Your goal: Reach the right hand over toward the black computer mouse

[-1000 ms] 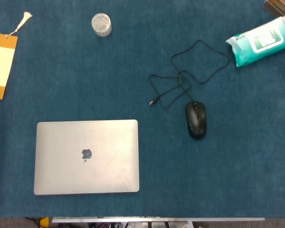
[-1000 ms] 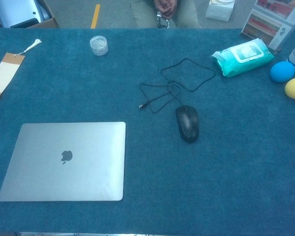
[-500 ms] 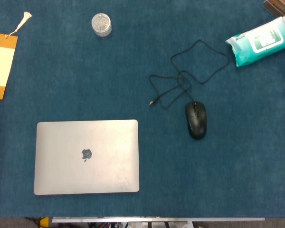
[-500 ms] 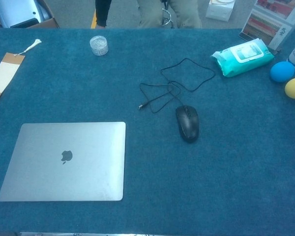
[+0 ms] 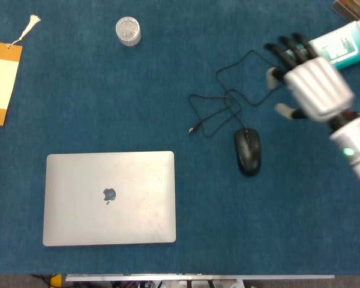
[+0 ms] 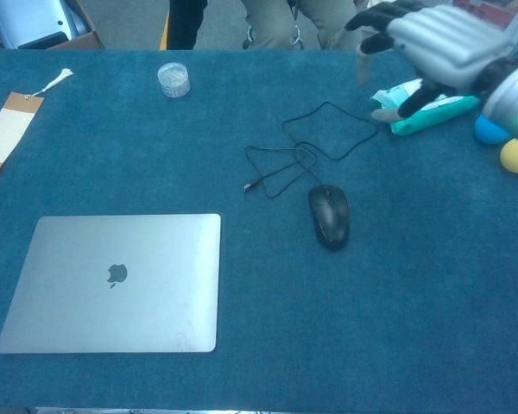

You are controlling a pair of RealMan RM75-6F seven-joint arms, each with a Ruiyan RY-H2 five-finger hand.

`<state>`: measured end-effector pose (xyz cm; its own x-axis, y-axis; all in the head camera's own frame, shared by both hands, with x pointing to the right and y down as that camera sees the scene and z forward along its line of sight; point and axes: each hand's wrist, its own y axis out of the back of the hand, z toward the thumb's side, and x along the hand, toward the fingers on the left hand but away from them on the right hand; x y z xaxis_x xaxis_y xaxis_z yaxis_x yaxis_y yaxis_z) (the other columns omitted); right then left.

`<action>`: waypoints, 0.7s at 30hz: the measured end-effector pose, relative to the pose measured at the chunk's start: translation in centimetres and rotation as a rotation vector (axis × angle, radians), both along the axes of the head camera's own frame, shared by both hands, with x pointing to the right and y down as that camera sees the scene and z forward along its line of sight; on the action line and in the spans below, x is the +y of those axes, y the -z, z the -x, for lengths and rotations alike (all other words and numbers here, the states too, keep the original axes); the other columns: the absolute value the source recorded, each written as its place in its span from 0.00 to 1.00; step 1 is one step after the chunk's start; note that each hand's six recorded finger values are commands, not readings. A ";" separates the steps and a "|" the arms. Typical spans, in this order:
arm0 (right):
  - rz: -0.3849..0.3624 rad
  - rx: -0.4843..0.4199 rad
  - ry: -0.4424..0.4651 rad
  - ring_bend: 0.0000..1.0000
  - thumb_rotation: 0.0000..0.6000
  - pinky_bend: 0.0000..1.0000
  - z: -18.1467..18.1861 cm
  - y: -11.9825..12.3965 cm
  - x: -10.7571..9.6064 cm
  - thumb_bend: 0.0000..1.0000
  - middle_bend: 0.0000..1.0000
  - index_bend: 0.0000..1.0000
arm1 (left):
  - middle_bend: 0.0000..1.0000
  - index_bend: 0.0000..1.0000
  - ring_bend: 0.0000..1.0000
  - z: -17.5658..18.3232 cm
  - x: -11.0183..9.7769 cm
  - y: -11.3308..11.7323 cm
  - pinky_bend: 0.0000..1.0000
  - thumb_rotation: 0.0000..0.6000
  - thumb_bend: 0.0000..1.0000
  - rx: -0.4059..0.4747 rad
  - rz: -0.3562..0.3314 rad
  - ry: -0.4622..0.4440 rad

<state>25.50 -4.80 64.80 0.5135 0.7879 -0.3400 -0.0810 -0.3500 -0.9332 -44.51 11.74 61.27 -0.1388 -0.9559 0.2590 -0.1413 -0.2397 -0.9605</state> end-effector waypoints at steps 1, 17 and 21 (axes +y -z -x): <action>0.004 0.000 0.013 0.00 1.00 0.04 0.9 -0.3 0.0 0.16 0.14 0.49 | 0.07 0.10 0.04 0.1 0.0 0.0 0.04 1.00 0.39 -0.001 -0.001 0.003; 0.062 0.116 0.168 0.00 1.00 0.04 9.8 -7.5 3.0 0.19 0.15 0.51 | 0.07 0.10 0.04 1.2 0.8 -0.6 0.04 1.00 0.39 0.011 0.017 0.030; 0.066 0.156 0.192 0.00 1.00 0.04 11.4 -9.4 3.7 0.19 0.16 0.51 | 0.07 0.10 0.04 1.6 1.0 -0.8 0.04 1.00 0.39 0.013 0.023 0.037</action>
